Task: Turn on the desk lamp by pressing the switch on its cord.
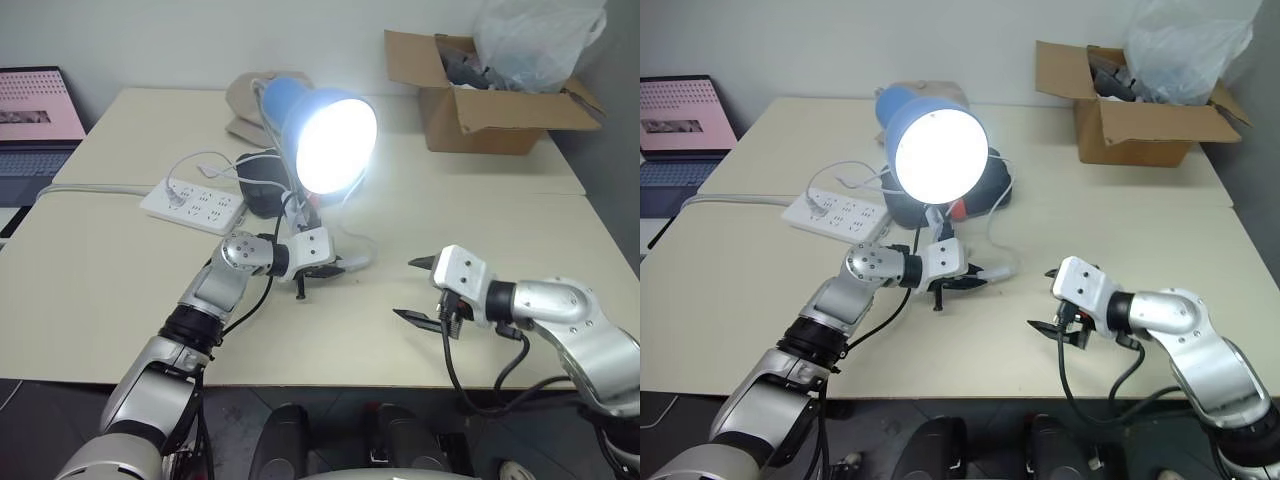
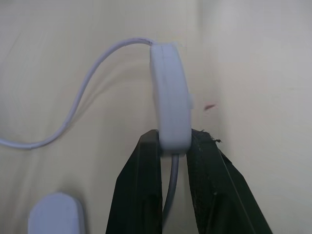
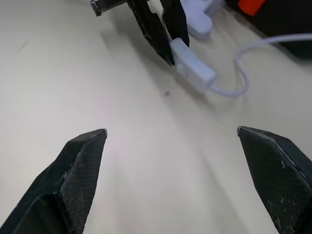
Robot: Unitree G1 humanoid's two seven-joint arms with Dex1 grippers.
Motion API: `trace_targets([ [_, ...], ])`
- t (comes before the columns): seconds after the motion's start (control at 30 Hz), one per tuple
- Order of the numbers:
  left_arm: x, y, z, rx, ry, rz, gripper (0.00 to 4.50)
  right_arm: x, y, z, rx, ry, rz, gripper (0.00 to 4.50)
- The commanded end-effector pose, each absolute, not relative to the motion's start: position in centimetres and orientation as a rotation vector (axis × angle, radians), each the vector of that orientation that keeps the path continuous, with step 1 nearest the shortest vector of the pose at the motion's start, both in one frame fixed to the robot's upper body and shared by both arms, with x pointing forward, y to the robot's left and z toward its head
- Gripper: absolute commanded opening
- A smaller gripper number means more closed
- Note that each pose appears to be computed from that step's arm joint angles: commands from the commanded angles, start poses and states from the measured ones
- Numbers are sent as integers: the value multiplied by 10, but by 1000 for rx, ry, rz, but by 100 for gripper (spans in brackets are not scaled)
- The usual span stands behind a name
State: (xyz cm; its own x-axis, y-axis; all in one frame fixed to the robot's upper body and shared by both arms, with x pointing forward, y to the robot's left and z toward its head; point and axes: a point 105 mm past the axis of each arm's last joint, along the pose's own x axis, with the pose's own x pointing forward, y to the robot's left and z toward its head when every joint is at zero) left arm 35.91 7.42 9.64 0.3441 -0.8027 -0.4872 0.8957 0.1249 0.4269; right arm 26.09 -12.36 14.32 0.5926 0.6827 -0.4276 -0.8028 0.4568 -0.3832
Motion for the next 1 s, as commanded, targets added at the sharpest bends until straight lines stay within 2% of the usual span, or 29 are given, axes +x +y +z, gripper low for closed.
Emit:
trace_targets([
  [0.03, 362, 69, 106, 741, 99, -1256, 39, 256, -128, 158, -585, 166, 839, 450],
  [0.07, 360, 68, 106, 736, 96, -1274, 110, 254, -130, 157, -583, 173, 825, 450],
  [0.33, 352, 80, 126, 679, 70, -1299, 292, 256, -144, 154, -594, 203, 780, 450],
  [0.53, 330, 112, 145, 685, 48, -1270, 411, 260, -154, 158, -619, 192, 794, 450],
  [0.63, 310, 139, 150, 695, 89, -1246, 411, 257, -156, 160, -611, 166, 848, 450],
  [0.77, 292, 170, 162, 645, 76, -1068, 411, 254, -160, 167, -602, 114, 901, 450],
  [1.0, 256, 191, 155, 477, 161, -967, 411, 257, -169, 171, -596, 86, 960, 450],
])
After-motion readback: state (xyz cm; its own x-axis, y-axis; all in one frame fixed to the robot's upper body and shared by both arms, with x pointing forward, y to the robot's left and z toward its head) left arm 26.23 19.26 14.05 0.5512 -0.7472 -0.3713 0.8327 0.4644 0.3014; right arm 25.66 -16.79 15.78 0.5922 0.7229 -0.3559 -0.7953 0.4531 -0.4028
